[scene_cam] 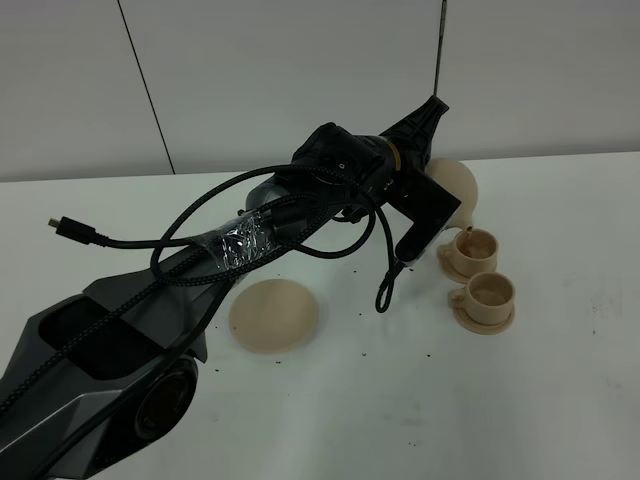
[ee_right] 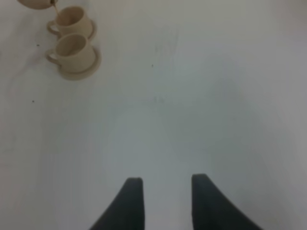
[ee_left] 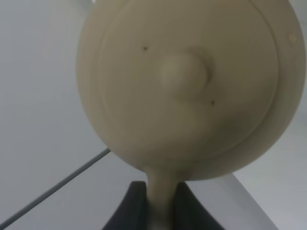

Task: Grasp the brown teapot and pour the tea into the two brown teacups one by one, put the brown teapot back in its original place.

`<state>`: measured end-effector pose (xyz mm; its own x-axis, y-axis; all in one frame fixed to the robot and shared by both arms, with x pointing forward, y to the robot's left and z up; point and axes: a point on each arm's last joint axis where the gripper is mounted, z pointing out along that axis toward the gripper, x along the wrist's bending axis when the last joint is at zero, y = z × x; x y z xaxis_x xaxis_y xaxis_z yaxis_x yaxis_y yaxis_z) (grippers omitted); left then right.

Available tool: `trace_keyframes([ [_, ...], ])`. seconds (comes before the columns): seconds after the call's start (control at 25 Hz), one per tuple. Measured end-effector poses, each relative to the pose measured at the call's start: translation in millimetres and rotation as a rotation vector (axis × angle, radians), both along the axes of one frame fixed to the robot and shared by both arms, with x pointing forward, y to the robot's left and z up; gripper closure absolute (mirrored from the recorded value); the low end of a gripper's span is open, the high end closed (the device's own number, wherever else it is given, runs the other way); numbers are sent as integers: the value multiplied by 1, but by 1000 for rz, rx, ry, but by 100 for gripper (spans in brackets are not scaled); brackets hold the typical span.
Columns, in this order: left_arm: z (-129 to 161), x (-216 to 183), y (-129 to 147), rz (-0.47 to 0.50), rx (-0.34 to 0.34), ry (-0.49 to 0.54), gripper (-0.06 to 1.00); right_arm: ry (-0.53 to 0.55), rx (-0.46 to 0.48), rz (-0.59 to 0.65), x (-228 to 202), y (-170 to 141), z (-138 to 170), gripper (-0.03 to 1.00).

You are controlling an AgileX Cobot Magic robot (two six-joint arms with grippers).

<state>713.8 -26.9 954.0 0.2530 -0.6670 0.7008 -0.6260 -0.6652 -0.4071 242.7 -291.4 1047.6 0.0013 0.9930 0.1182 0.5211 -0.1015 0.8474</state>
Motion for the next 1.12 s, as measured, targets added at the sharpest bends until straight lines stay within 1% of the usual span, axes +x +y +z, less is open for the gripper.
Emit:
trace_keyframes([
  [0.52,0,0,0,-50,55,-33,78,0,0,0,0,0,0,73],
  [1.12,2,1,-2,-65,53,-54,78,0,0,0,0,0,0,73],
])
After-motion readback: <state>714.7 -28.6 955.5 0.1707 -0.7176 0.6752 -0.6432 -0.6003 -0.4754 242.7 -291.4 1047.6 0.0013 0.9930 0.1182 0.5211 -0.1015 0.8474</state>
